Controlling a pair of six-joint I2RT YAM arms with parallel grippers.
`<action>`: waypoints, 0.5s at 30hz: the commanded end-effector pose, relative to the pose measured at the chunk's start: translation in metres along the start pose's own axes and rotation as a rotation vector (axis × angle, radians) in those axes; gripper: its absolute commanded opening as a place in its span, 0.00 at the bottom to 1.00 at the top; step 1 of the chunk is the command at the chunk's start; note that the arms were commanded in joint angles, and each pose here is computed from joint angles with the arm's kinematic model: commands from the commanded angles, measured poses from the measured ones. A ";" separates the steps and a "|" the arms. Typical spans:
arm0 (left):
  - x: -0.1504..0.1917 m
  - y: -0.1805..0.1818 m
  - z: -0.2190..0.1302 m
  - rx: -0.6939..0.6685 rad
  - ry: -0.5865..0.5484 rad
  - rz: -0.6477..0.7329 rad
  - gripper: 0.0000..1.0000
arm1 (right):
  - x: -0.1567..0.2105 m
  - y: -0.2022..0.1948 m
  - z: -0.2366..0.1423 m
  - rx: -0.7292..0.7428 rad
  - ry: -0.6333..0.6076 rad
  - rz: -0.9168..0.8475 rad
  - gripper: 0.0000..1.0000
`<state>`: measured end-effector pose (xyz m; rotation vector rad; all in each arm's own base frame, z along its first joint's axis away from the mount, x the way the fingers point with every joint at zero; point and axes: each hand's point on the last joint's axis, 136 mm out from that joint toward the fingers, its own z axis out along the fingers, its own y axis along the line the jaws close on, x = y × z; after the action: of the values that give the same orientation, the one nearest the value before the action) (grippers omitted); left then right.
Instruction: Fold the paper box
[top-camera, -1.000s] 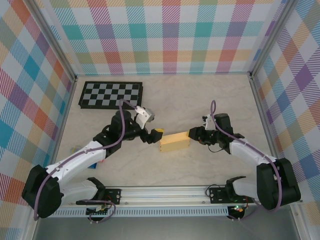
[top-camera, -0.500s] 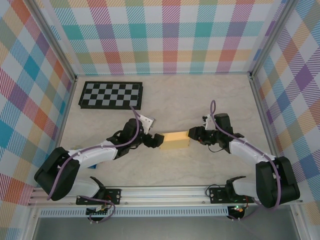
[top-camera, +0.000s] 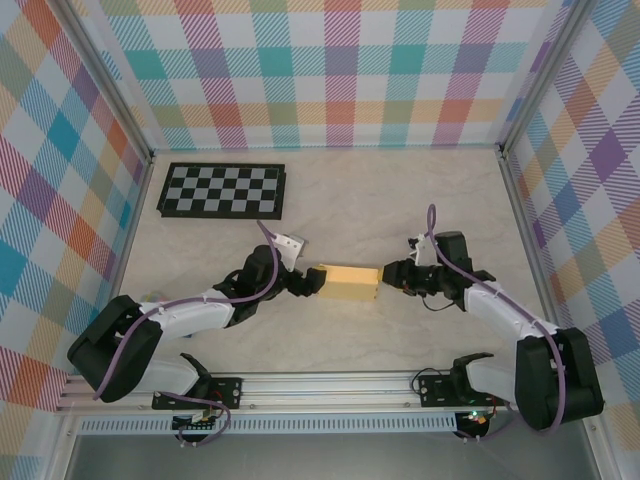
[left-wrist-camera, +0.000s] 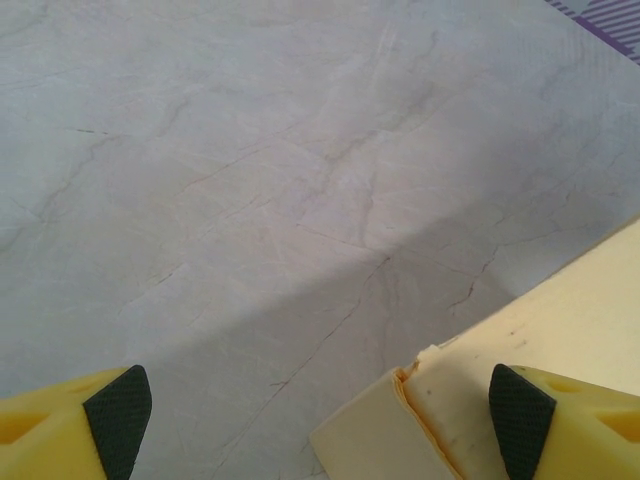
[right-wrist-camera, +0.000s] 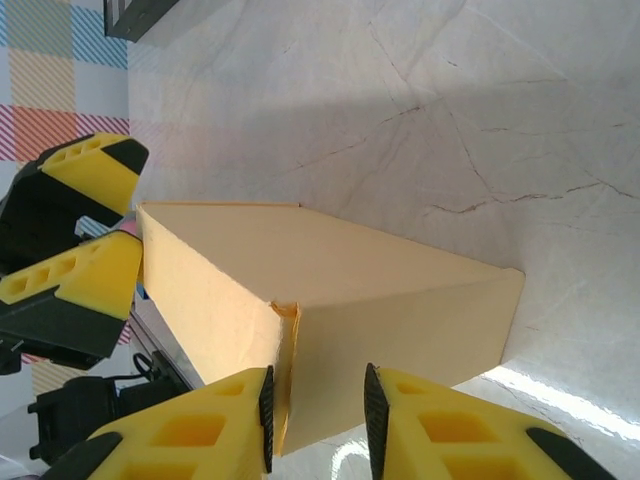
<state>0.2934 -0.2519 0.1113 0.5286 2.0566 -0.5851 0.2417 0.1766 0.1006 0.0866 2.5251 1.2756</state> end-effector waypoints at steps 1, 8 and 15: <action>0.064 0.033 -0.002 -0.153 0.202 0.014 0.89 | 0.031 -0.041 0.003 0.125 0.072 0.068 0.28; 0.044 0.017 -0.011 -0.069 0.102 -0.020 0.90 | 0.027 -0.019 0.009 0.000 0.098 -0.046 0.40; 0.004 0.023 -0.052 -0.071 -0.114 -0.054 0.96 | 0.019 0.028 0.001 -0.038 0.016 -0.497 0.43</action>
<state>0.2680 -0.2195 0.1194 0.4612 2.0071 -0.5912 0.2268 0.1918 0.1064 -0.2791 2.4296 1.2371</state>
